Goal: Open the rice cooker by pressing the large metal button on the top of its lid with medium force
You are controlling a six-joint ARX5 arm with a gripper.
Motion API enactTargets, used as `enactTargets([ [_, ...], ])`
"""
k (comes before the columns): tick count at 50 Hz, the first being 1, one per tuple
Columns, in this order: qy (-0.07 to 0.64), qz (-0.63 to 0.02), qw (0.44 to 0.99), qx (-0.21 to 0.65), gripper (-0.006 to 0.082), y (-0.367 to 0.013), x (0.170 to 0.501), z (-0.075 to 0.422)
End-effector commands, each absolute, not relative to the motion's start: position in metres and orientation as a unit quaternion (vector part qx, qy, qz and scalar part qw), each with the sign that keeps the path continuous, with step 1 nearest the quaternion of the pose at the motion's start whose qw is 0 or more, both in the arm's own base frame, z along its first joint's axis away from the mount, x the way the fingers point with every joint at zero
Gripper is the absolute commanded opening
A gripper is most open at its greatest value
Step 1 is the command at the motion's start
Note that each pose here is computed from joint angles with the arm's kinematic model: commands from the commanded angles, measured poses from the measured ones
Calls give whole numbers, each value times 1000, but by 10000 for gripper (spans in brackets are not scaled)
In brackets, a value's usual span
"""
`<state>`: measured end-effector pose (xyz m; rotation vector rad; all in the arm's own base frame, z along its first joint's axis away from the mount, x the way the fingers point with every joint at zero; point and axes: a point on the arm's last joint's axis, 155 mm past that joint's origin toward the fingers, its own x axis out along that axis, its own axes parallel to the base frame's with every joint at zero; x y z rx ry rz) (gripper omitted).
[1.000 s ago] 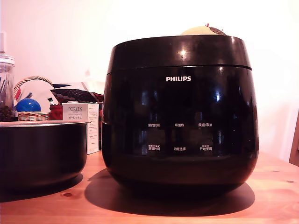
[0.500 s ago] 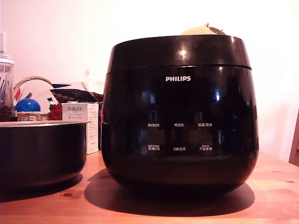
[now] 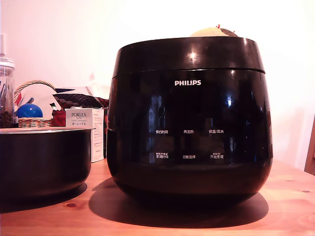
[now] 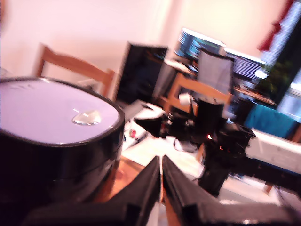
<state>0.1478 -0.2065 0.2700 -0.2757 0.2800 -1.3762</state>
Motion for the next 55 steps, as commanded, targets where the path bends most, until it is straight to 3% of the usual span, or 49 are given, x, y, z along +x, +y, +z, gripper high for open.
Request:
enactTargets([
  [1,123,-633,756,-112,-24,-213,153,271],
  [16,74,-605,792,-20,-24,-249,191,262],
  [34,30,-555,831,5,-24,-284,226,259],
  [55,15,-559,829,6,-24,-317,230,254],
])
